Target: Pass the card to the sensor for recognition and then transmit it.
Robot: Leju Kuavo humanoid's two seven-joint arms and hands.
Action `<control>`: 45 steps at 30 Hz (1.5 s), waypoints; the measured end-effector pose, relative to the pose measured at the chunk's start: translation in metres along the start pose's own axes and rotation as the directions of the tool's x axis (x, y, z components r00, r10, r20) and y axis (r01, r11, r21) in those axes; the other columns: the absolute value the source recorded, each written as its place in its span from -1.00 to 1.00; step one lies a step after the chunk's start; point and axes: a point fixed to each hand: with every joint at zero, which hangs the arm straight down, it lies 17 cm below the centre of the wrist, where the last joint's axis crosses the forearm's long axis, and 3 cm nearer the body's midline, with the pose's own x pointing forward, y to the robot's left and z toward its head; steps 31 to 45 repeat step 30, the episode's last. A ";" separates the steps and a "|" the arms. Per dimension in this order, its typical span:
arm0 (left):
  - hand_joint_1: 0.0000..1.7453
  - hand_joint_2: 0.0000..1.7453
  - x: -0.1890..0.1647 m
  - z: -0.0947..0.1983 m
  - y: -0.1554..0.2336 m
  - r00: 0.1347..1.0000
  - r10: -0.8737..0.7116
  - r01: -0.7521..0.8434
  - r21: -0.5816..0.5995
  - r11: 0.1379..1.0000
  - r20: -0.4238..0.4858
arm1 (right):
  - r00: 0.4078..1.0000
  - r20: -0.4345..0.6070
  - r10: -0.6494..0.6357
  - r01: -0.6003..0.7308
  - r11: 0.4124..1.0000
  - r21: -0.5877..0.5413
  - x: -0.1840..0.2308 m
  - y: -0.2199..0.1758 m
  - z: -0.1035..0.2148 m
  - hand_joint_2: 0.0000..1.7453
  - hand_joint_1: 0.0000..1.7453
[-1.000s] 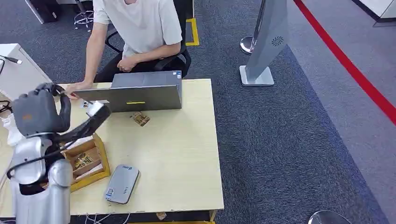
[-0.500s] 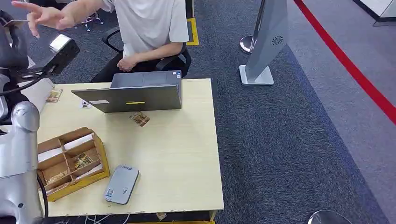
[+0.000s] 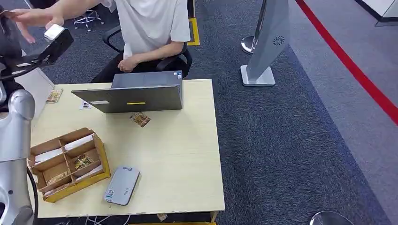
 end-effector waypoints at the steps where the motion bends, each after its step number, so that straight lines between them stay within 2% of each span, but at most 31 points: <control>1: -1.00 1.00 0.000 0.001 -0.002 1.000 -0.002 0.002 -0.005 1.000 0.001 | 1.000 -0.001 0.000 0.000 1.000 0.000 0.000 0.000 0.000 1.00 -1.00; 10: -1.00 1.00 0.000 0.003 -0.013 1.000 -0.013 0.013 -0.030 0.999 0.013 | 1.000 -0.003 0.000 0.001 1.000 0.003 -0.001 0.001 0.000 1.00 -1.00; 27: -1.00 1.00 -0.022 0.004 -0.027 0.998 -0.067 0.067 -0.056 0.996 0.004 | 1.000 -0.004 0.001 0.000 1.000 0.007 -0.001 0.000 0.000 1.00 -1.00; 30: -1.00 1.00 -0.033 0.005 -0.031 0.996 -0.086 0.084 -0.065 0.994 -0.021 | 1.000 -0.003 0.001 -0.001 1.000 0.009 -0.001 0.001 0.000 1.00 -1.00; 45: -1.00 1.00 -0.033 0.005 -0.031 0.996 -0.086 0.084 -0.065 0.994 -0.021 | 1.000 -0.003 0.001 -0.001 1.000 0.009 -0.001 0.001 0.000 1.00 -1.00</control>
